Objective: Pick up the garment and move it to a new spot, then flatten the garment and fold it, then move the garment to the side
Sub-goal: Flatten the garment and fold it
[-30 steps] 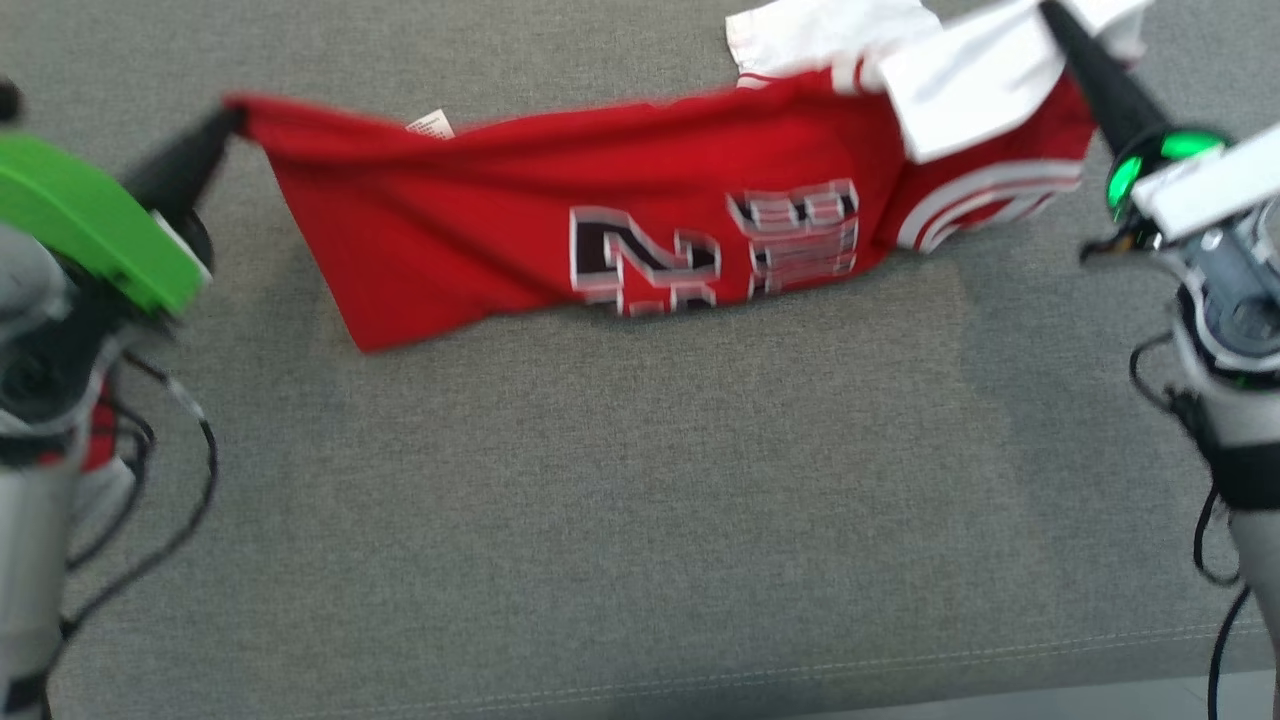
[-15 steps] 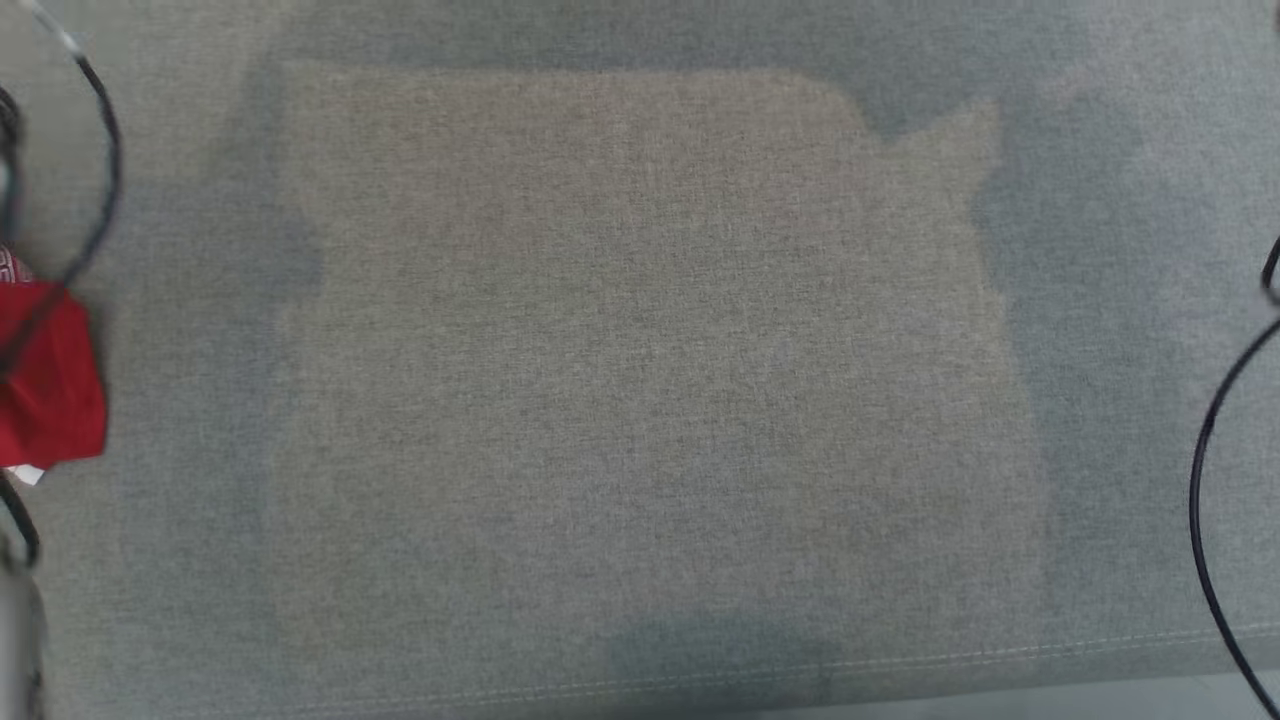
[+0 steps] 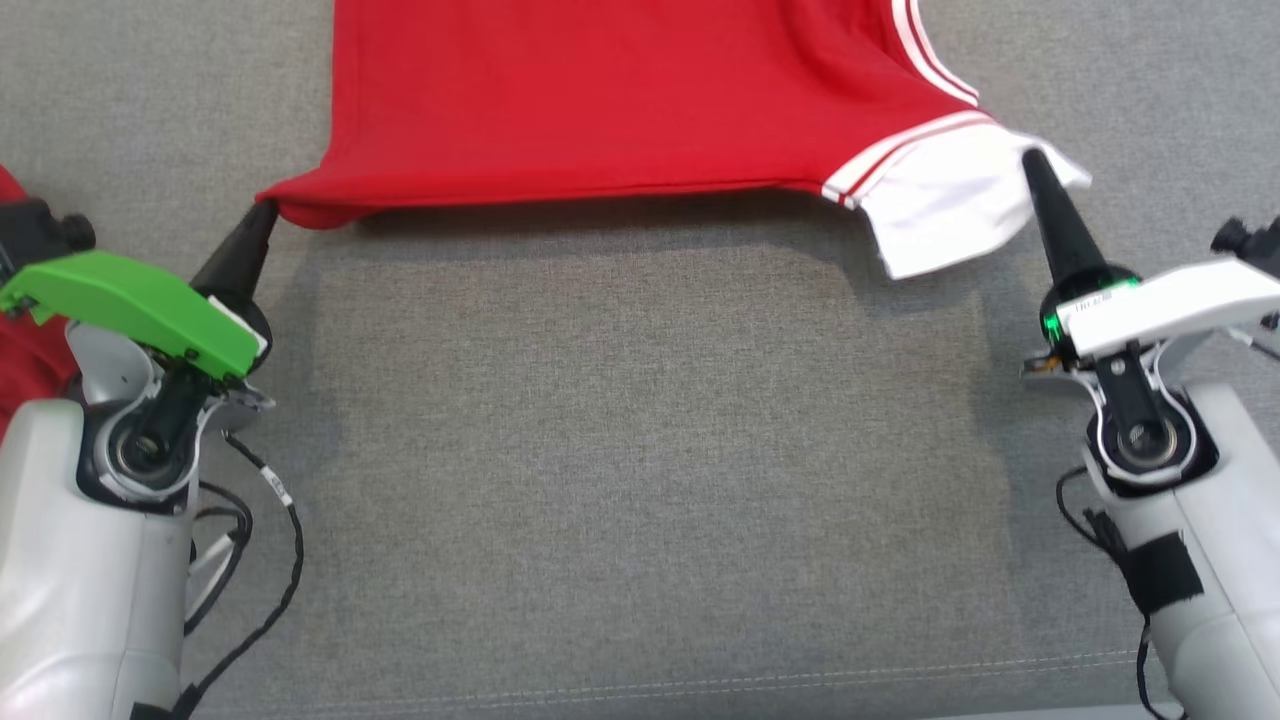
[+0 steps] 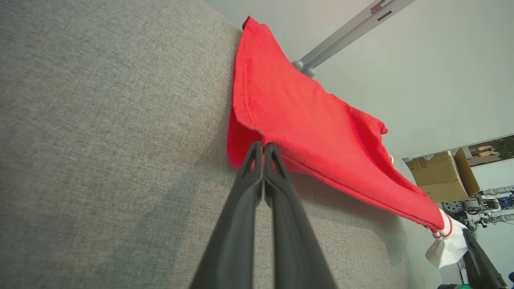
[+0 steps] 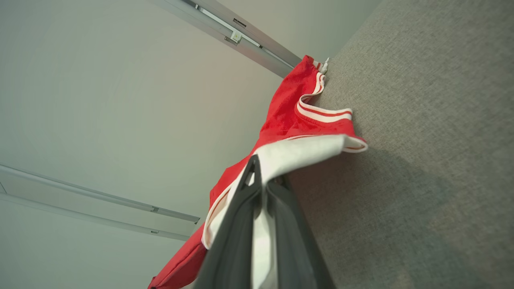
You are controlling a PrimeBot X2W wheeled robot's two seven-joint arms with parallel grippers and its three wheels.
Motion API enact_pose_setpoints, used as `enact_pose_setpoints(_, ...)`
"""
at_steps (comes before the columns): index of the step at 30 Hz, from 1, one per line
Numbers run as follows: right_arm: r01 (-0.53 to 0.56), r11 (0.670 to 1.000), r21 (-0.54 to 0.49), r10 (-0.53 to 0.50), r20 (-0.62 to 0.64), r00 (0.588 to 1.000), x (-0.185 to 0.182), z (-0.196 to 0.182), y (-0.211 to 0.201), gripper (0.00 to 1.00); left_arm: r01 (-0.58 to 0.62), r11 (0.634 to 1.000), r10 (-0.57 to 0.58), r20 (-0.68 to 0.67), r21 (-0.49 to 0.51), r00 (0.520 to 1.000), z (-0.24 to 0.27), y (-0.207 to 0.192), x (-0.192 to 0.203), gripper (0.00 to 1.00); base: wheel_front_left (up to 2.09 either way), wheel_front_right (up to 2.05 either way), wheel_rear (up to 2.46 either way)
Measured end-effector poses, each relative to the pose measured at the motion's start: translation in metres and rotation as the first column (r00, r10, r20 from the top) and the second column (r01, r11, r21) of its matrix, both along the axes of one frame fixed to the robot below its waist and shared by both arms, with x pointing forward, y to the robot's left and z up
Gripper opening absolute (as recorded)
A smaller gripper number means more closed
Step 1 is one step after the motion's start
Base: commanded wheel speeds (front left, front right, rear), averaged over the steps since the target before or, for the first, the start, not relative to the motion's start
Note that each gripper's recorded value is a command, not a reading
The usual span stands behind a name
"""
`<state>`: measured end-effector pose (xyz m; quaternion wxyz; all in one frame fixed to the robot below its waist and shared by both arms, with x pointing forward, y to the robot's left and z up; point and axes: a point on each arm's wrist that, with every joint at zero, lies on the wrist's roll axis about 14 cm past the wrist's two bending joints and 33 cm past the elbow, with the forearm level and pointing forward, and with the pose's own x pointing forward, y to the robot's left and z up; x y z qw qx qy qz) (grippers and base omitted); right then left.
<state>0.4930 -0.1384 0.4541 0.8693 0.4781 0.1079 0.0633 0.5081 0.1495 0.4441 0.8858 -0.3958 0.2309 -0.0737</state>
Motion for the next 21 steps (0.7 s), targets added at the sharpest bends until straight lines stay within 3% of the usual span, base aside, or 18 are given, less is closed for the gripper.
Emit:
enact_pose_setpoints(3,0.008,1.0,0.027,-0.007,-0.035,0.999,-0.017,-0.008,-0.003,0.0,0.0,1.0,0.0,0.038,0.002,0.999,0.004,0.0,-0.008,0.0,0.0,0.0,0.0)
enact_pose_setpoints(16,-0.201,0.98,-0.01,0.195,-0.182,0.964,-0.101,-0.029,0.006,0.0,0.019,0.98,-0.029,0.046,0.199,0.999,-0.016,0.011,-0.073,0.0,0.0,0.0,0.0)
enact_pose_setpoints(21,-0.277,0.961,0.027,0.276,-0.201,0.94,-0.134,-0.023,0.017,0.0,0.012,0.967,-0.024,0.042,0.255,0.999,-0.021,0.021,-0.101,0.0,0.0,0.0,0.0)
